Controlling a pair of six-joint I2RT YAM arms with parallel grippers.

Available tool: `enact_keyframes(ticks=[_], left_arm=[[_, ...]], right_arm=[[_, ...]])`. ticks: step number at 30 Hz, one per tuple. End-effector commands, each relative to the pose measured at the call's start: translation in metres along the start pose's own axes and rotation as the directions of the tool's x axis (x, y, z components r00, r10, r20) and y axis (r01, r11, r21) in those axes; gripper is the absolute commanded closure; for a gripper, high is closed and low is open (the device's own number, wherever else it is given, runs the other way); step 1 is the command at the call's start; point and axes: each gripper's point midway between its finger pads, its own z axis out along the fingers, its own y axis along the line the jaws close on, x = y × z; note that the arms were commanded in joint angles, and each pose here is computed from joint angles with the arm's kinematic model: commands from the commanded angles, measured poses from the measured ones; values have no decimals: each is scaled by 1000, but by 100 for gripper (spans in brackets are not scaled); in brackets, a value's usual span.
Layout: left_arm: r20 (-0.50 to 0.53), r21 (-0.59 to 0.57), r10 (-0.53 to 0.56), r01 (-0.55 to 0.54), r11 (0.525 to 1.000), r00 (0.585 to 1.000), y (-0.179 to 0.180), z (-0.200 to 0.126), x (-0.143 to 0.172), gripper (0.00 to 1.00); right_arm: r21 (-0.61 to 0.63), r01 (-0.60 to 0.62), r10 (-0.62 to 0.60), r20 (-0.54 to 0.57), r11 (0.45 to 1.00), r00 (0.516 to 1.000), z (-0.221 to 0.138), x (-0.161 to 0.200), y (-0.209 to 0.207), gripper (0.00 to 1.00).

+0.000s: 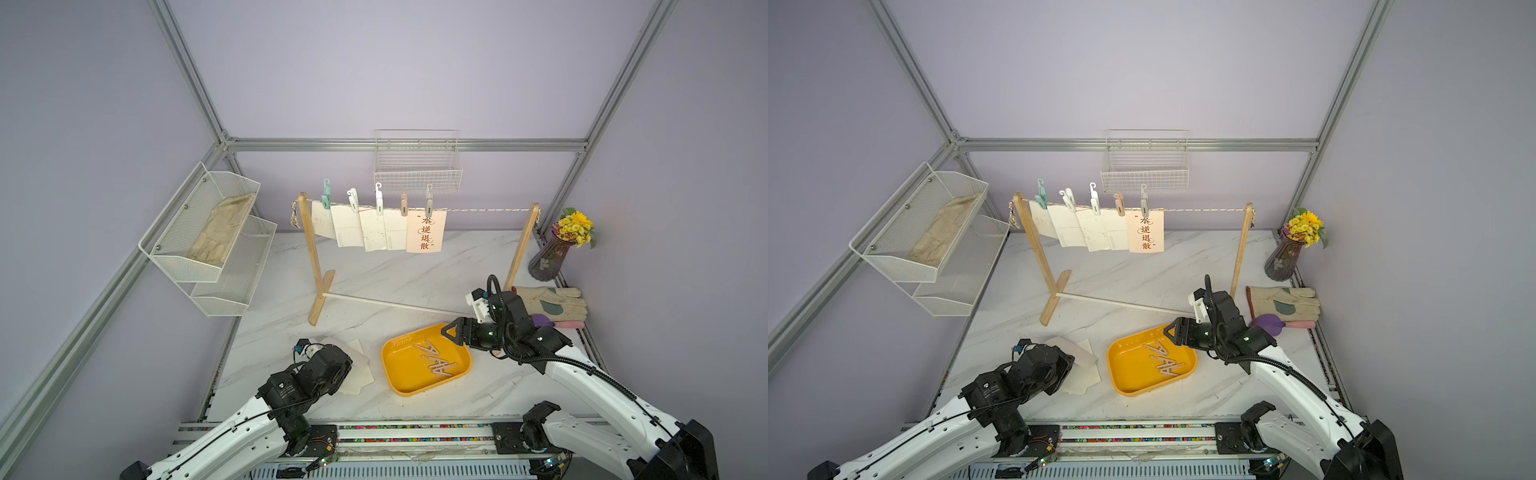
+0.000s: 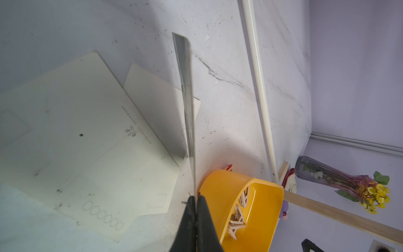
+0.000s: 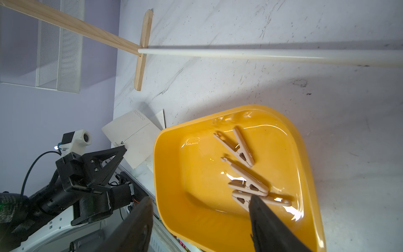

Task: Remove the postcards from the strings
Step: Place the postcard on the postcard, then pinch the postcard on the clothesline.

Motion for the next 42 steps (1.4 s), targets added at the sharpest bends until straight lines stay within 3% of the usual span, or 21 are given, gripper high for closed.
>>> enact_keyframes(ticks=[1, 10, 16, 20, 25, 28, 29, 31, 33, 35, 36, 39, 40, 41, 42], left_arm=[[11, 52, -36, 35, 998, 999, -15, 2, -1, 98], [-16, 42, -14, 14, 999, 1000, -17, 15, 8, 92], [-25, 16, 3, -2, 1000, 1000, -14, 11, 8, 57], [-9, -25, 36, -36, 999, 999, -13, -4, 1, 49], [11, -8, 137, -137, 991, 990, -32, -30, -9, 44], [79, 66, 302, -307, 949, 950, -67, -49, -20, 40], [120, 108, 379, -391, 914, 918, -86, -56, -24, 38], [221, 211, 542, -582, 785, 811, -134, -72, -24, 32], [341, 277, 689, -769, 576, 639, -183, -91, -15, 25], [417, 269, 761, -867, 419, 497, -216, -101, -9, 19], [452, 261, 784, -903, 341, 426, -230, -104, -5, 17], [558, 235, 767, -947, 221, 317, -265, -111, -2, 12], [596, 245, 744, -951, 190, 303, -275, -115, 1, 11], [652, 233, 719, -966, 111, 240, -288, -120, 7, 10], [698, 229, 686, -972, 58, 206, -299, -125, 11, 9]], right_arm=[[-18, 30, -29, 26, 999, 999, -3, -7, 8, 29], [-24, 42, -41, 46, 999, 998, -4, -14, 12, 29], [-29, 43, -42, 49, 999, 998, -5, -15, 15, 29], [-33, 49, -47, 66, 998, 997, -8, -20, 19, 28], [-22, 59, -57, 81, 998, 995, -16, -28, 26, 26], [-53, 101, -95, 108, 993, 990, -27, -36, 41, 23], [-74, 128, -118, 123, 989, 985, -32, -39, 49, 22], [-117, 188, -169, 157, 975, 973, -45, -44, 66, 22], [-158, 247, -214, 200, 956, 956, -60, -52, 86, 22], [-190, 282, -233, 243, 940, 942, -76, -62, 106, 22], [-206, 282, -224, 263, 937, 938, -84, -68, 116, 21], [-264, 227, -148, 289, 937, 946, -105, -90, 147, 20], [-288, 203, -117, 289, 936, 950, -110, -96, 156, 20], [-313, 177, -85, 286, 933, 954, -114, -103, 165, 19], [-338, 156, -56, 286, 928, 957, -120, -109, 176, 19]])
